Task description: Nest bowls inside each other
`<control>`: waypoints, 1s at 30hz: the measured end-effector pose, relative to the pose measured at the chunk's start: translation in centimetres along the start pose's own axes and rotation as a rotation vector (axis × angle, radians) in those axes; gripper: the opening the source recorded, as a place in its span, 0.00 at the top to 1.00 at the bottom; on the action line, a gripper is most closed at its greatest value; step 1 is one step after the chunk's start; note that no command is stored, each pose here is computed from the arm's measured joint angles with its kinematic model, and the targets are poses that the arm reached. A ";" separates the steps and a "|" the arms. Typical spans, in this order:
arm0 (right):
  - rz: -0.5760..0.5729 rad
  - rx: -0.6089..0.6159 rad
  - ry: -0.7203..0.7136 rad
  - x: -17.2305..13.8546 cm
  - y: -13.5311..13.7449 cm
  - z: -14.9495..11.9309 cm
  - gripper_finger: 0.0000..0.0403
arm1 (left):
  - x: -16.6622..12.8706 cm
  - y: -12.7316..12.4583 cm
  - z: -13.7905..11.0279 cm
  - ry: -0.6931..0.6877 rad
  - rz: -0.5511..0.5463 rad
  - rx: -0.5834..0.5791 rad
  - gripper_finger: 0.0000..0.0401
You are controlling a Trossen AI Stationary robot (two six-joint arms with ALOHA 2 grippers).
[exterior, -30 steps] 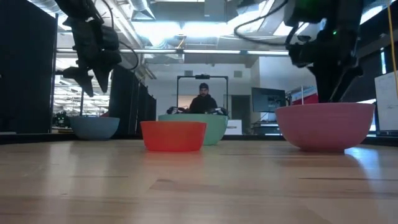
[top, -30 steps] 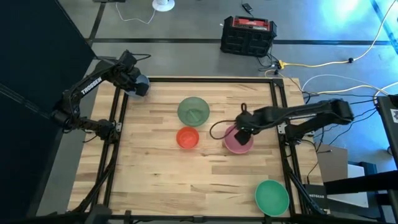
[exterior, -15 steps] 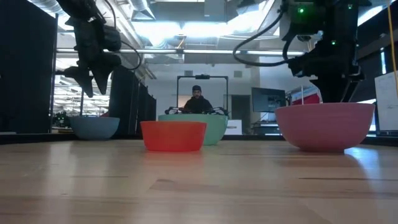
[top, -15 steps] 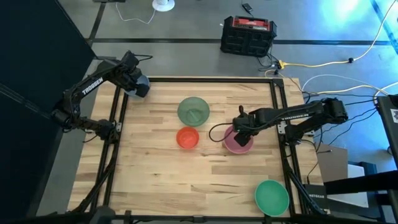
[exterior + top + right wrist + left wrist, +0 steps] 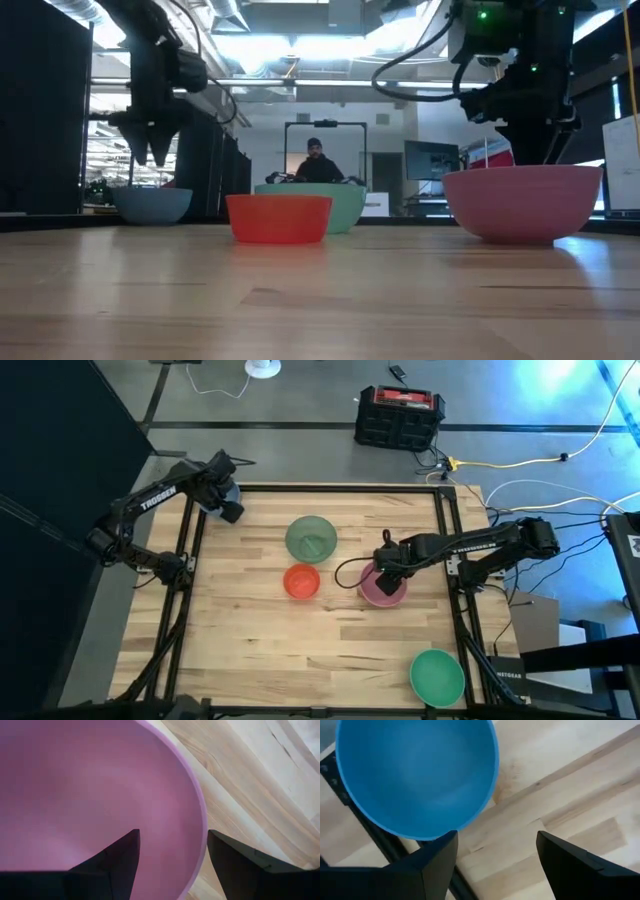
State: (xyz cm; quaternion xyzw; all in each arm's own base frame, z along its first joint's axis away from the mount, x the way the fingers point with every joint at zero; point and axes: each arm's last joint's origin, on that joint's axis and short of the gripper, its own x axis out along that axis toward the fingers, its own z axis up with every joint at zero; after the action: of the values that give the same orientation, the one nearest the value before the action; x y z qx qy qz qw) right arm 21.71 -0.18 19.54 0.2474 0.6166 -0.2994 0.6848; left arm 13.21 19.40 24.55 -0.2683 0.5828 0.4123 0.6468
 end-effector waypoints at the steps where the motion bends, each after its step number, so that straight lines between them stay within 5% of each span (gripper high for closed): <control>1: 0.002 -0.002 0.001 0.0 0.0 0.0 0.46 | 0.4 -0.2 0.0 -0.009 -0.001 0.002 0.37; 11: 0.048 -0.020 0.010 0.0 0.3 0.1 0.46 | 3.3 -0.7 -0.5 -0.030 0.108 0.034 0.37; 30: 0.112 -0.023 0.055 0.0 0.5 0.0 0.55 | 8.2 -2.2 1.0 0.119 0.105 0.206 0.41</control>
State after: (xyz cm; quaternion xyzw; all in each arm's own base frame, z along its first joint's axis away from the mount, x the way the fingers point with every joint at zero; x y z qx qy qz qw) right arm 22.08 0.17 19.55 0.2816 0.6237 -0.2469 0.6861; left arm 15.41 20.87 16.48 -0.1934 0.6728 0.3669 0.6126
